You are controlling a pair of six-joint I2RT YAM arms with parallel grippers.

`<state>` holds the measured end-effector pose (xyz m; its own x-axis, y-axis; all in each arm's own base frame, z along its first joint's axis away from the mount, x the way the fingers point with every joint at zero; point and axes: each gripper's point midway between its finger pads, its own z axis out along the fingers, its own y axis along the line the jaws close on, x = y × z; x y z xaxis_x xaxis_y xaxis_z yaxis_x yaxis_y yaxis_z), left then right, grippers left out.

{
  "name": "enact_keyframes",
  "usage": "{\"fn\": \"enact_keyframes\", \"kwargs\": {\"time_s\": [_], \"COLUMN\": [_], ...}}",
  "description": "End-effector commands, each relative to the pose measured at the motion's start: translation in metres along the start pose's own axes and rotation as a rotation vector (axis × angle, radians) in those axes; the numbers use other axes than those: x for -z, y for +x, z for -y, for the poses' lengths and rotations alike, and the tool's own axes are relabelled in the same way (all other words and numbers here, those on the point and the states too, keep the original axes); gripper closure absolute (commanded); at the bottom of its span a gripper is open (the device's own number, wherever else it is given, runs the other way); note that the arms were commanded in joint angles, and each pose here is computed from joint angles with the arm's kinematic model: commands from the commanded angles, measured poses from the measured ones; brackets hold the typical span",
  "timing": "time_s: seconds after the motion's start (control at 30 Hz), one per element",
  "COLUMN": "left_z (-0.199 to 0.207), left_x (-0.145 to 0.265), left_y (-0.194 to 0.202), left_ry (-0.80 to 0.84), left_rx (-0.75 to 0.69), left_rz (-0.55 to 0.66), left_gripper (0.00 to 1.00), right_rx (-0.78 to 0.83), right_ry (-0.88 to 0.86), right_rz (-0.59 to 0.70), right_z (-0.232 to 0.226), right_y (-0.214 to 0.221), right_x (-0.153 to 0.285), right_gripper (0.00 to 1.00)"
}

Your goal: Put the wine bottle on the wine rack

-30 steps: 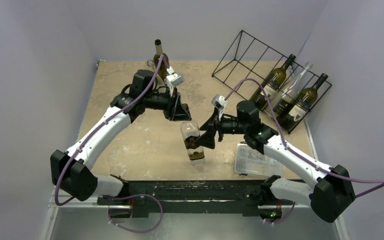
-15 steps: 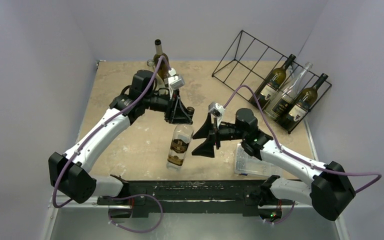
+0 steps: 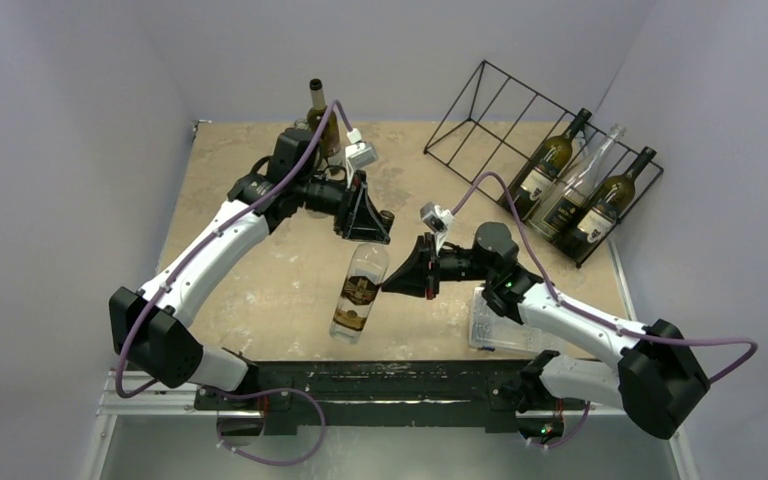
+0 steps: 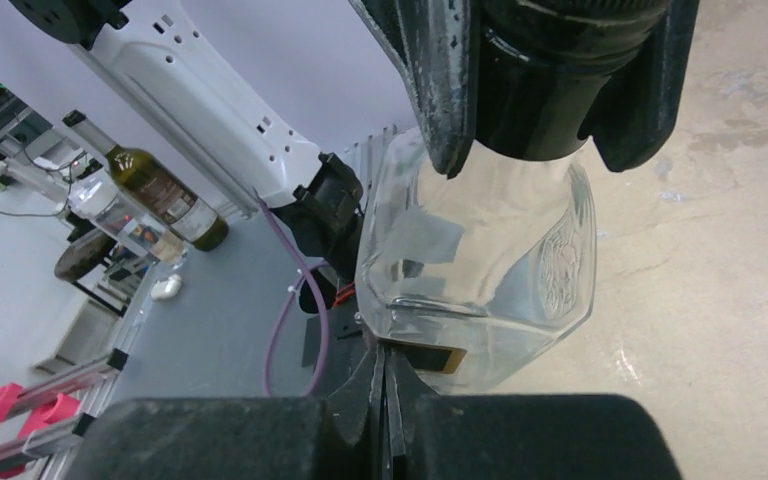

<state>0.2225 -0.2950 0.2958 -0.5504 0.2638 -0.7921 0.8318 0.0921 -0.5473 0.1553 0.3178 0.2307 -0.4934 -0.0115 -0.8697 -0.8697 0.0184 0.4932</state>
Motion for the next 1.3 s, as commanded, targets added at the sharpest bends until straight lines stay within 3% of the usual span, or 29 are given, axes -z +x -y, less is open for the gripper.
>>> {"fn": "enact_keyframes", "kwargs": {"time_s": [0.0, 0.17, 0.23, 0.4, 0.47, 0.5, 0.53, 0.67, 0.73, 0.83, 0.97, 1.07, 1.17, 1.27], "left_z": [0.03, 0.02, 0.016, 0.005, -0.001, -0.003, -0.005, -0.011, -0.029, -0.057, -0.061, -0.094, -0.14, -0.184], "left_x": [0.005, 0.005, 0.005, 0.005, 0.005, 0.006, 0.007, 0.01, 0.014, 0.026, 0.031, 0.032, 0.025, 0.039], "left_y": [-0.029, -0.036, -0.037, -0.043, -0.044, -0.044, -0.046, -0.054, -0.06, -0.063, -0.055, -0.033, 0.016, 0.052], "left_ry": [0.063, -0.003, -0.029, -0.095, -0.13, -0.148, -0.164, -0.207, -0.311, -0.481, -0.518, -0.677, -0.869, -1.099], "left_rx": [-0.048, -0.002, 0.017, 0.042, 0.045, 0.043, 0.037, 0.007, 0.012, 0.057, 0.037, 0.146, 0.293, 0.37], "left_rz": [0.043, 0.029, 0.025, 0.039, 0.048, 0.054, 0.061, 0.091, 0.11, 0.124, 0.163, 0.162, 0.044, -0.036], "left_gripper": [1.0, 1.0, 0.89, 0.52, 0.18, 0.08, 0.04, 0.0, 0.0, 0.04, 0.05, 0.05, 0.04, 0.05], "right_rx": [0.084, 0.088, 0.094, 0.103, 0.104, 0.105, 0.106, 0.077, 0.033, 0.022, -0.005, -0.12, -0.219, -0.246], "right_ry": [0.027, 0.087, 0.113, 0.184, 0.207, 0.216, 0.234, 0.333, 0.458, 0.607, 0.694, 0.817, 0.884, 0.877], "right_rz": [0.108, 0.15, 0.174, 0.222, 0.237, 0.248, 0.27, 0.339, 0.375, 0.358, 0.338, 0.341, 0.38, 0.37], "right_z": [-0.007, -0.003, -0.002, 0.005, 0.008, 0.009, 0.011, 0.024, 0.045, 0.076, 0.098, 0.122, 0.136, 0.143], "right_y": [-0.03, -0.038, -0.041, -0.047, -0.048, -0.048, -0.051, -0.057, -0.06, -0.058, -0.054, -0.058, -0.053, -0.046], "right_x": [0.002, 0.006, 0.009, 0.016, 0.019, 0.02, 0.023, 0.033, 0.042, 0.048, 0.051, 0.063, 0.078, 0.083], "right_gripper": [1.0, 1.0, 1.0, 1.0, 1.0, 1.0, 1.0, 1.0, 1.0, 1.0, 1.0, 1.0, 1.0, 0.91]}}
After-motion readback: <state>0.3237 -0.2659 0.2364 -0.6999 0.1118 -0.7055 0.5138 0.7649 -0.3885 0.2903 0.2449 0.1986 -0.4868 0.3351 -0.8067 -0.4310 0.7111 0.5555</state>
